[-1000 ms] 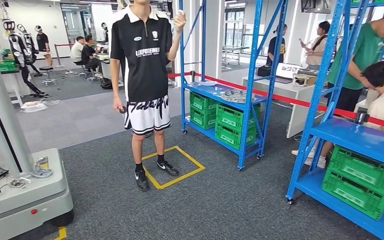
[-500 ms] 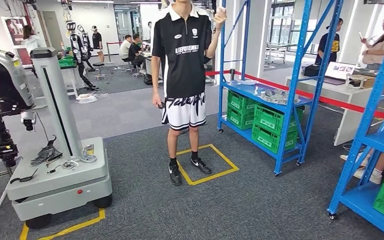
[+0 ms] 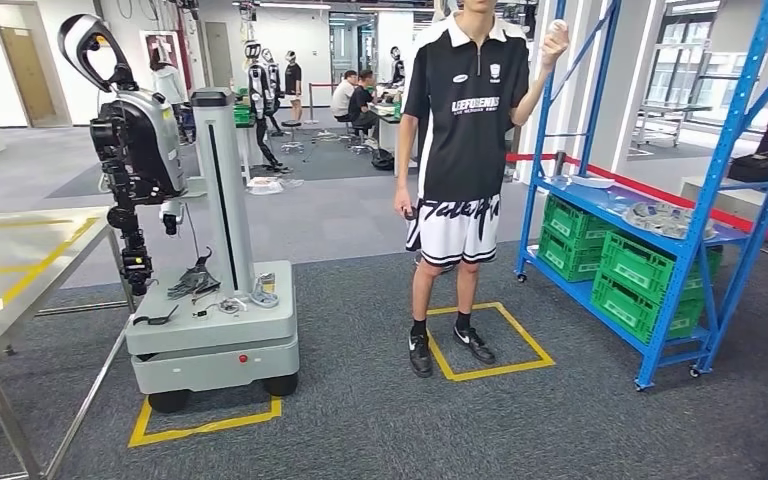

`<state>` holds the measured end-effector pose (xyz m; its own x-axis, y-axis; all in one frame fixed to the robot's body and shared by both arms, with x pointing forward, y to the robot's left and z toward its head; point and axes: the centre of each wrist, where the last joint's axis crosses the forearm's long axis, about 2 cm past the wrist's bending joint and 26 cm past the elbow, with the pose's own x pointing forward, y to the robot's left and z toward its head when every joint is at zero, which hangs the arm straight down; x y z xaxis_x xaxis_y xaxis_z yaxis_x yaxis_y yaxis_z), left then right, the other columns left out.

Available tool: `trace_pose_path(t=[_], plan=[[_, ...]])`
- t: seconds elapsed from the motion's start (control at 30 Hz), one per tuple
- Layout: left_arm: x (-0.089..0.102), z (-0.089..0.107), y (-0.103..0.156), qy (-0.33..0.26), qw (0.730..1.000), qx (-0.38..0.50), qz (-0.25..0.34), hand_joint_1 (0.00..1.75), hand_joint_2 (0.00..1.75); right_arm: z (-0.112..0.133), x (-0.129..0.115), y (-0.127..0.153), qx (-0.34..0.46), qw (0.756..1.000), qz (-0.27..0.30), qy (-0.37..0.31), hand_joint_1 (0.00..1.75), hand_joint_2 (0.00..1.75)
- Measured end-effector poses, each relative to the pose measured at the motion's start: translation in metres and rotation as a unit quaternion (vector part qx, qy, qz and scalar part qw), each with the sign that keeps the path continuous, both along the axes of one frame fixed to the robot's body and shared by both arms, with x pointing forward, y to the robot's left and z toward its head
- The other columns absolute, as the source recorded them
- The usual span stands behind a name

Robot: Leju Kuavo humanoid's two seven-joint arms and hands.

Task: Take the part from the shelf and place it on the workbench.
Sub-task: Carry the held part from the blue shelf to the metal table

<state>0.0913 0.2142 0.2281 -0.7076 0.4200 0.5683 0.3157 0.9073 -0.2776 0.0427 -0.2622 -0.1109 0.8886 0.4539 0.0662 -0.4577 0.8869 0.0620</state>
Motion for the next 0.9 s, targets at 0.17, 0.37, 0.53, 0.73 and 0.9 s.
trace_pose_path(t=[0.17,0.37,0.53,0.73,0.9], plan=[[0.015,-0.003,0.011,-0.052,0.993,-0.002,-0.105,1.75,1.75,0.000,0.001,0.002,0.007,1.000,-0.031,0.003,0.00,0.00],[0.025,-0.012,0.030,-0.083,0.992,-0.004,-0.090,1.75,1.75,0.000,-0.003,0.004,0.010,0.999,-0.045,0.008,0.00,0.00],[0.027,-0.015,0.037,-0.083,0.994,-0.010,-0.066,1.75,1.75,0.000,0.000,0.006,0.013,0.999,-0.052,0.007,0.00,0.00],[0.033,-0.020,0.038,-0.088,0.992,-0.019,-0.085,1.75,1.75,0.001,0.003,0.011,0.025,0.997,-0.073,-0.007,0.00,0.00],[0.042,-0.027,0.039,-0.081,0.991,-0.021,-0.101,1.75,1.75,0.001,-0.002,0.013,0.034,0.996,-0.087,-0.011,0.00,0.00]])
